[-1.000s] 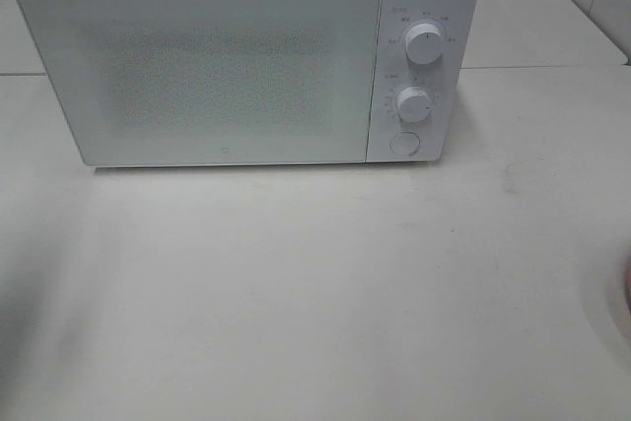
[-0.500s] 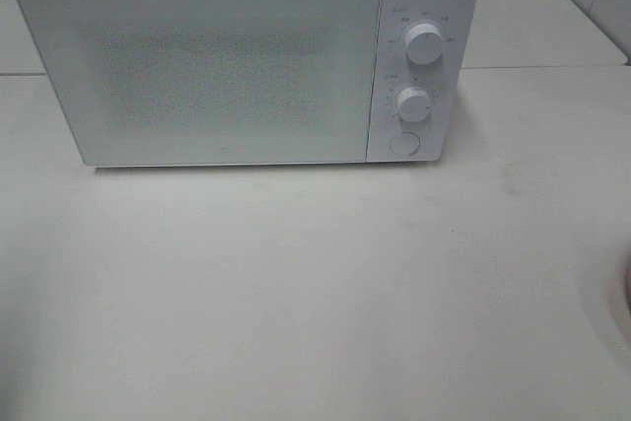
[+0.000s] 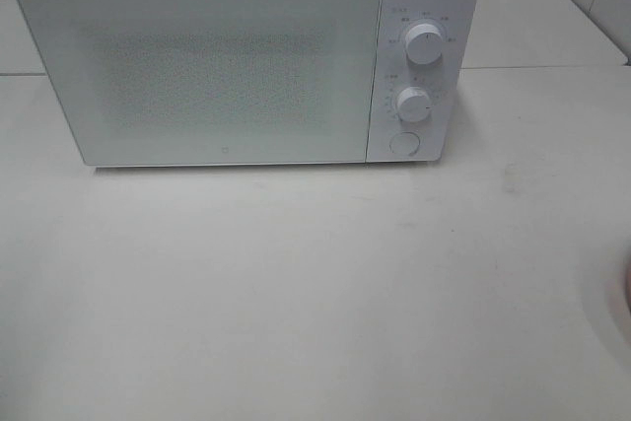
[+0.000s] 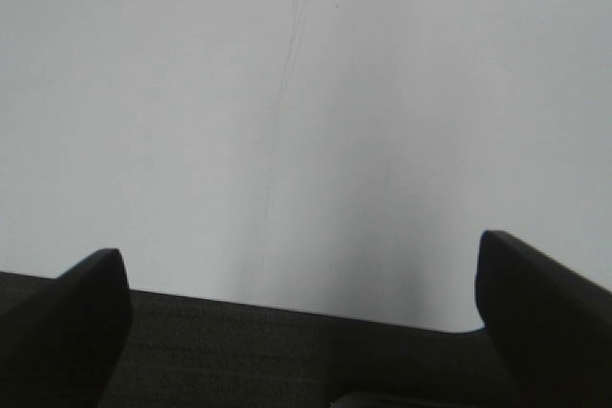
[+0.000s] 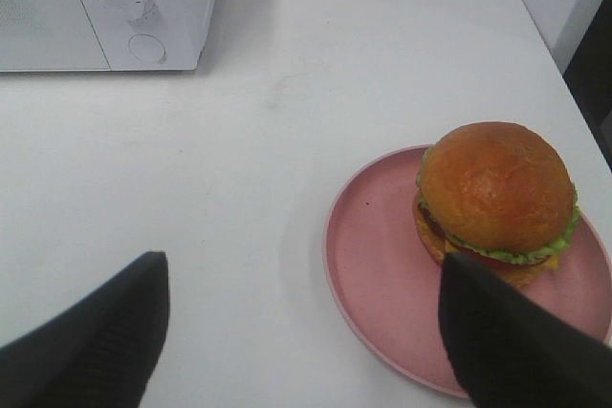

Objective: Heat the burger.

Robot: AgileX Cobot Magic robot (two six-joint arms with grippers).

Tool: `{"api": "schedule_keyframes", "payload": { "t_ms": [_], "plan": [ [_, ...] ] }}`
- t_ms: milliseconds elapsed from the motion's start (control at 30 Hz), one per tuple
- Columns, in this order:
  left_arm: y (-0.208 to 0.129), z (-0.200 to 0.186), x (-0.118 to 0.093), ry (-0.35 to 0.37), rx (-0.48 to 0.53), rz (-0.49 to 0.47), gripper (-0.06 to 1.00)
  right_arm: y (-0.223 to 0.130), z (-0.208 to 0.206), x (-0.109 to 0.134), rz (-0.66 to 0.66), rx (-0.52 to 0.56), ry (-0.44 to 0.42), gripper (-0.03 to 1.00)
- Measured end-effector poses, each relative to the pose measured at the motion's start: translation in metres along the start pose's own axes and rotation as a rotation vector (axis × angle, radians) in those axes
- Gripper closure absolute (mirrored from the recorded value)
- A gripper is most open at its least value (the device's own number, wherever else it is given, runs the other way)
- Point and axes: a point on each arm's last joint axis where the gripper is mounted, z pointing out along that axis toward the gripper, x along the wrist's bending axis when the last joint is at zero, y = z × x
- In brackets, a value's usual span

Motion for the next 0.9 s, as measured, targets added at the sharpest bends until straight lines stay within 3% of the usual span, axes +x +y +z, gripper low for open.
{"api": "schedule_keyframes", "payload": {
  "t_ms": [400,900],
  "plan": [
    [-0.025,-0.024,0.001,-0.015,-0.266,0.051,0.05,0.0,0.0,0.0,0.0,0.0,0.0,0.22],
    [-0.042,-0.039,0.002,-0.02,-0.416,0.058,0.05,0.0,0.0,0.0,0.0,0.0,0.0,0.22]
  ]
}}
